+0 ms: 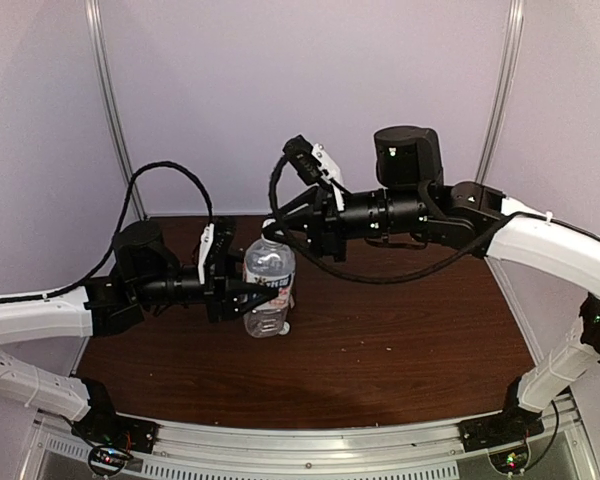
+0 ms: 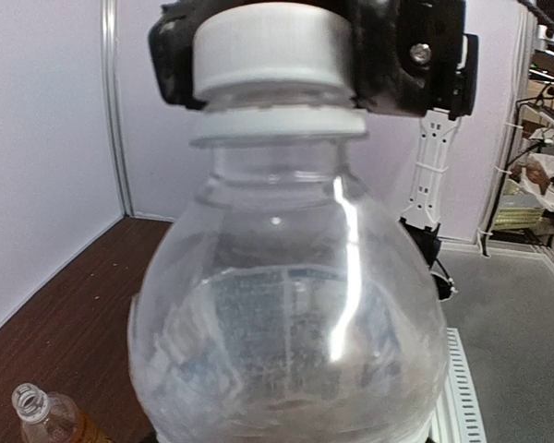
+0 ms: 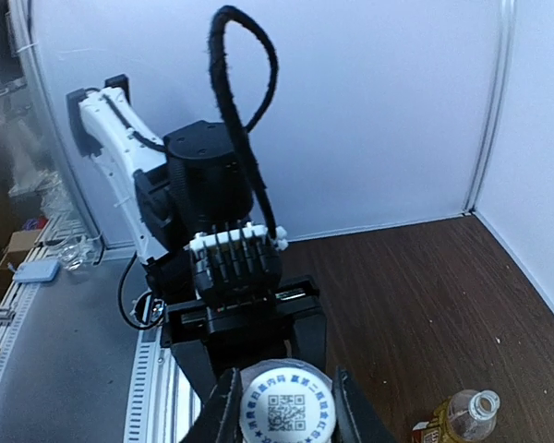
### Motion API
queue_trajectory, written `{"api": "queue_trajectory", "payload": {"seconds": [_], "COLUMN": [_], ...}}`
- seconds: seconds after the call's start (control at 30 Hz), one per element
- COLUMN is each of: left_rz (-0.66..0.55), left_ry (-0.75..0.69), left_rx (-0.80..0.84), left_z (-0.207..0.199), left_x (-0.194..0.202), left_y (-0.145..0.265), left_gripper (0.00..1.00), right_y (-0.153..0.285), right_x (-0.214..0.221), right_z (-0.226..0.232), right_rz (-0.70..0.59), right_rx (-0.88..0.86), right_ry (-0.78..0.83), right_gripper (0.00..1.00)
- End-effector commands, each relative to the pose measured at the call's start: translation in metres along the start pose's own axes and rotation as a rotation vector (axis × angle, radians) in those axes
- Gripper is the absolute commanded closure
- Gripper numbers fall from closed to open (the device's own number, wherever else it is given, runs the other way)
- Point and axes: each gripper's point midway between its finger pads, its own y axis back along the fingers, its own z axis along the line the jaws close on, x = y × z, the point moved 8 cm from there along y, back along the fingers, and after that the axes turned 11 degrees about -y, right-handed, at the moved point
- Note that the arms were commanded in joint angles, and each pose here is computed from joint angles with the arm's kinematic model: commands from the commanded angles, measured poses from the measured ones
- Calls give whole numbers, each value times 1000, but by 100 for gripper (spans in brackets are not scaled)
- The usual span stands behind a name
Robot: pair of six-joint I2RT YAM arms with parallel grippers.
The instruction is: Unscrew the bottle caps
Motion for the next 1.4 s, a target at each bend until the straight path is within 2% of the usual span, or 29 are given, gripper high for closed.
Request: {"api": "queue_trajectory", "payload": {"seconds": [0.0, 0.1, 0.2, 0.47, 0.53, 0.6, 0.87, 1.03, 1.13, 1.27, 1.37], "left_rz": [-187, -202, -187, -131, -117, -101, -59, -59, -61, -60, -58], "left_ry": [-74, -71, -65, -56, -54, -50, -32, -11, -7, -8, -14], "left_rx": [330, 369, 351, 203, 159, 119, 23, -16, -38, -60, -74], "left_z": [-33, -36, -34, -20, -16, -11, 2, 7, 9, 11, 11], "left_x": [-30, -31, -29, -21, -20, -19, -13, -13, -14, -14, -14], "left_y": [11, 12, 11, 4, 2, 0, -10, -14, -13, -12, -11], "left_gripper": [65, 65, 65, 65, 65, 65, 65, 65, 65, 65, 65], "right_y": [11, 14, 15, 28, 34, 38, 34, 15, 7, 1, -1], "right_x": [4, 2, -1, -13, -17, -22, -38, -29, -21, -15, -13], "right_z": [12, 2, -6, -8, -6, -4, -11, -18, -21, -20, -20], "right_rz": [74, 81, 69, -4, -25, -53, -169, -132, -99, -70, -58], "right_rx": [-278, -349, -341, -207, -186, -152, 114, 232, 272, 254, 247], "right_ry": [203, 181, 153, 77, 49, 29, -179, -234, -244, -249, -250], "right_gripper": [87, 80, 72, 36, 23, 18, 13, 12, 16, 26, 29]}}
